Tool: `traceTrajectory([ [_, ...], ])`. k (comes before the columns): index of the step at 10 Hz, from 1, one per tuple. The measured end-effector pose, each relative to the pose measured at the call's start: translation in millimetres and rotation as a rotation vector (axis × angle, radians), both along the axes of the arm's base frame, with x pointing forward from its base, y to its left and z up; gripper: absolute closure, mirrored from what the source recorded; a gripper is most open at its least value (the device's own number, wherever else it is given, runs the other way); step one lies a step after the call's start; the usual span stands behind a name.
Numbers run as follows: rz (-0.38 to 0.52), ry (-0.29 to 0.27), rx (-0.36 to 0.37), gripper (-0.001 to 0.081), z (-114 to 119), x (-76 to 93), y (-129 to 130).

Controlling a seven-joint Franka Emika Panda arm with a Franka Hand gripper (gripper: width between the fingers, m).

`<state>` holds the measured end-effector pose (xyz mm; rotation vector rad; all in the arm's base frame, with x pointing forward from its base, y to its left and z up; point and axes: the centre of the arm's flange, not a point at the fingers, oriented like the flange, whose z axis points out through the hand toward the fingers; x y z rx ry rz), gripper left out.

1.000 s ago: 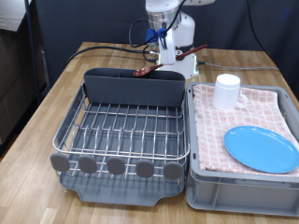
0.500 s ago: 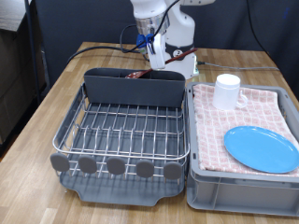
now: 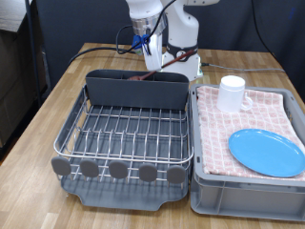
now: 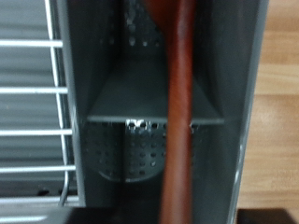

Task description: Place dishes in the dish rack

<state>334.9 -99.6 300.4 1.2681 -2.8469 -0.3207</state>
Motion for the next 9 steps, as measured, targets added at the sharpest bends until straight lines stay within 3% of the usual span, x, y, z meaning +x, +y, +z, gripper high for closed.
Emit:
traceTrajectory([
  [1, -0.004, 0.004, -0.027, 0.0475, 0, -0.2, -2],
  [2, -0.008, 0.006, -0.052, 0.0475, 1, 0.2, -2],
  [4, -0.018, -0.007, -0.177, 0.016, 6, 4.5, -3],
  [5, -0.02, -0.024, -0.253, 0.016, 10, 8.0, 1],
  [6, -0.019, -0.04, -0.309, 0.0042, 13, 11.0, 6],
  [9, -0.013, -0.073, -0.367, 0.0005, 30, 15.9, 23],
])
